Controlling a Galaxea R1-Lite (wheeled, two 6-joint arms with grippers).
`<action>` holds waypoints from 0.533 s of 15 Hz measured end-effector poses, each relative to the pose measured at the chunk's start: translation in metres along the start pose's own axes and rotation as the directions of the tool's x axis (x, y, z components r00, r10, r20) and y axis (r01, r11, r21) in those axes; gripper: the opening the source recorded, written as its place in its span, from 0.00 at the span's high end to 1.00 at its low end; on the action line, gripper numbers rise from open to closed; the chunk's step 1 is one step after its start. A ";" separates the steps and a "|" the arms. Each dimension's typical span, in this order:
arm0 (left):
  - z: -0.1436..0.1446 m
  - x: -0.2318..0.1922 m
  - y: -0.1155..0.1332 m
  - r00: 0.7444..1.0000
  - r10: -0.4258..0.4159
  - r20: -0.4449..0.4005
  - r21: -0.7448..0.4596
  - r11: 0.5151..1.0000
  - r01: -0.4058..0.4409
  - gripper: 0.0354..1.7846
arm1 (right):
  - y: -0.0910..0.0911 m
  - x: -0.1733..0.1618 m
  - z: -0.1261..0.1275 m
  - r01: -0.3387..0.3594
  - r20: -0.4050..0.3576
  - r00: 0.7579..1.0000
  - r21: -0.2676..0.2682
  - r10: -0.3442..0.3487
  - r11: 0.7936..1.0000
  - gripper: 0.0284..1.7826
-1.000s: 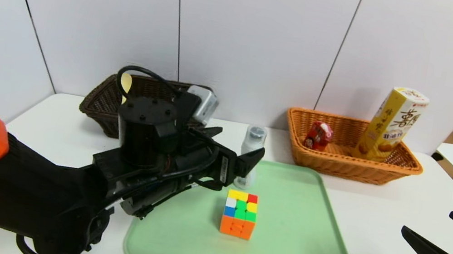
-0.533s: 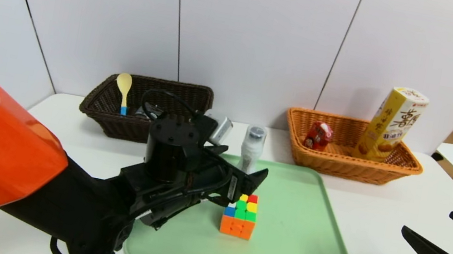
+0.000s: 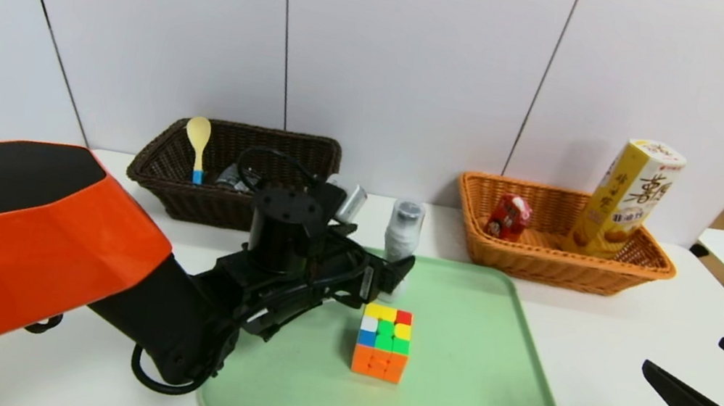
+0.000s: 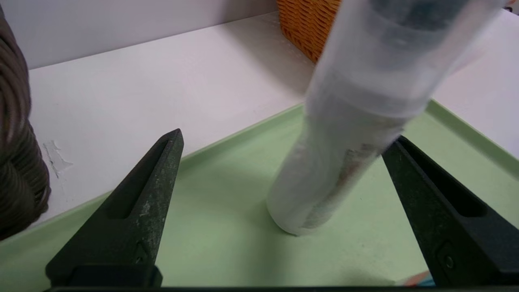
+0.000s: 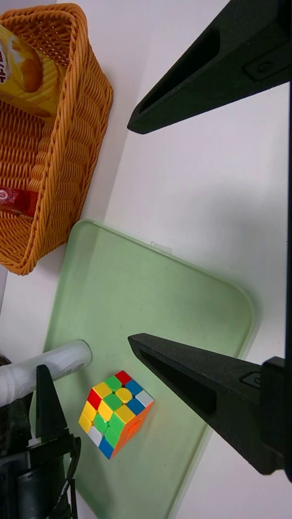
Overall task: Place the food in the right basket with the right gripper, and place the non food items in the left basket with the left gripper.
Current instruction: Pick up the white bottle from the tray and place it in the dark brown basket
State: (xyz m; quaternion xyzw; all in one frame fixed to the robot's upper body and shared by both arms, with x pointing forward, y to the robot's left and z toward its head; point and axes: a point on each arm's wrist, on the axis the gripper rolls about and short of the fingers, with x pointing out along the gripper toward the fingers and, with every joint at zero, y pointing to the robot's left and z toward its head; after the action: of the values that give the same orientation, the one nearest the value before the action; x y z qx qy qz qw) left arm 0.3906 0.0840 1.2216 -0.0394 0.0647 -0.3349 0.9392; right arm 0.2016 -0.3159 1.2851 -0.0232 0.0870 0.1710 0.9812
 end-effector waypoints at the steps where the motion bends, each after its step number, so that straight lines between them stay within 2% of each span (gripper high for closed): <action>1: 0.000 0.003 0.002 1.000 0.001 0.004 0.000 1.000 -0.001 0.06 | 0.000 0.000 0.000 0.000 -0.001 1.000 0.000 0.000 1.000 0.05; 8: -0.001 0.007 0.004 0.999 -0.041 0.004 -0.001 0.999 0.041 0.06 | 0.000 0.001 0.000 -0.002 -0.003 1.000 0.001 0.002 1.000 0.05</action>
State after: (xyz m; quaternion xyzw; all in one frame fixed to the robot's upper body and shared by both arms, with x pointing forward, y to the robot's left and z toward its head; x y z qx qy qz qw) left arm 0.3979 0.0824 1.2194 -0.0418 0.0622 -0.3537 0.9323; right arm 0.2023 -0.3156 1.2847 -0.0230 0.0888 0.1719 0.9808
